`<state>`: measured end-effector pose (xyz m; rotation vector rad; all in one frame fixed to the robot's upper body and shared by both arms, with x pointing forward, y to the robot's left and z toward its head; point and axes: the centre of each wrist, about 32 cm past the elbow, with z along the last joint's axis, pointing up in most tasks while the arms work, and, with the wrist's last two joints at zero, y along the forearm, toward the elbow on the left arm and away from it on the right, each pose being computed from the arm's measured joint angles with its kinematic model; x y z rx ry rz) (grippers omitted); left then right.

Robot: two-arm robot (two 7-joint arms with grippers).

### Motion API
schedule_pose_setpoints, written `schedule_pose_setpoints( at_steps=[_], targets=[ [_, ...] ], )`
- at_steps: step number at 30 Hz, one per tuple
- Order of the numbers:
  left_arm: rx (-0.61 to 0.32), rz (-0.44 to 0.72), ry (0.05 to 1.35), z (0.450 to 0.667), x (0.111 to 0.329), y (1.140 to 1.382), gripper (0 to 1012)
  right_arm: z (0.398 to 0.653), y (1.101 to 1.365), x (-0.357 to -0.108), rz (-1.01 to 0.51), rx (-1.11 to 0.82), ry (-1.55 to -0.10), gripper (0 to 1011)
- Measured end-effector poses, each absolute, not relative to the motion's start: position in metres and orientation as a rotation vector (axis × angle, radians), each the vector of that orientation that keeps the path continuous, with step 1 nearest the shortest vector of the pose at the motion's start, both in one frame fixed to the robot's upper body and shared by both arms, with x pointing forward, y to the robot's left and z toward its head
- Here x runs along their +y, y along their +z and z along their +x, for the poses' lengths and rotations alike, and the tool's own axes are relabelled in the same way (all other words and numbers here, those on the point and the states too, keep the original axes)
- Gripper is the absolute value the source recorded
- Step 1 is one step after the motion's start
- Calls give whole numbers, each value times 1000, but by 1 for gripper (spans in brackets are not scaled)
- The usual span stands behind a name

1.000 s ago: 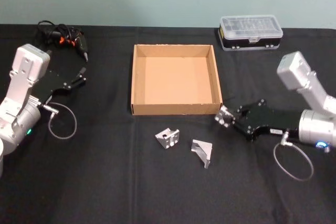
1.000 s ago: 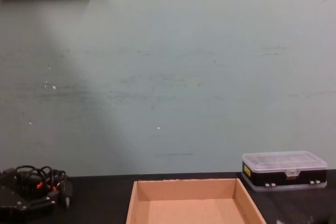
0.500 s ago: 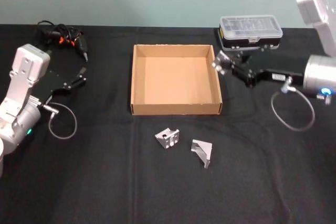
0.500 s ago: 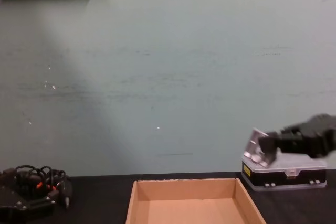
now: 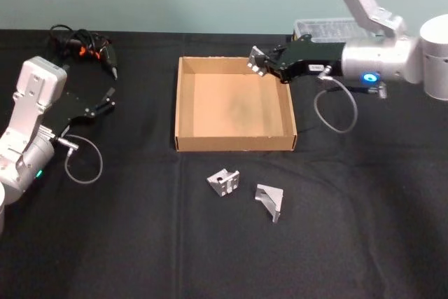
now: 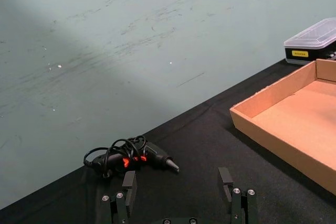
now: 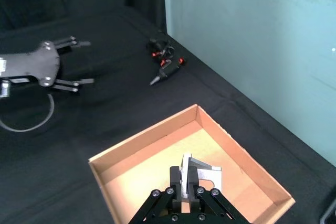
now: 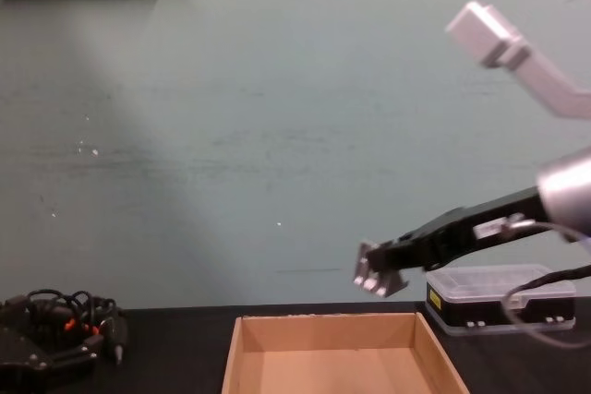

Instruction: Use one hand to pick up the angle iron from the table and place it into the box.

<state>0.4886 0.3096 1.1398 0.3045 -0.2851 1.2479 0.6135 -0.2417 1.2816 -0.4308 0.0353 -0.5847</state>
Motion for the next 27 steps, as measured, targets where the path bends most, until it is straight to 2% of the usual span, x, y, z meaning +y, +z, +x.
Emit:
schedule_pose_setpoints(
  at_steps=[9, 17, 27],
  targets=[
    [-285, 304, 1248, 489, 310, 1140, 1011, 637, 1262, -206, -533, 6, -587, 75],
    [-285, 304, 1248, 489, 310, 1140, 1011, 645, 1240, -182, -547, 2, -588, 77],
    [-285, 304, 1248, 489, 310, 1140, 1011, 649, 1221, -169, -586, 11, -598, 77]
  ],
)
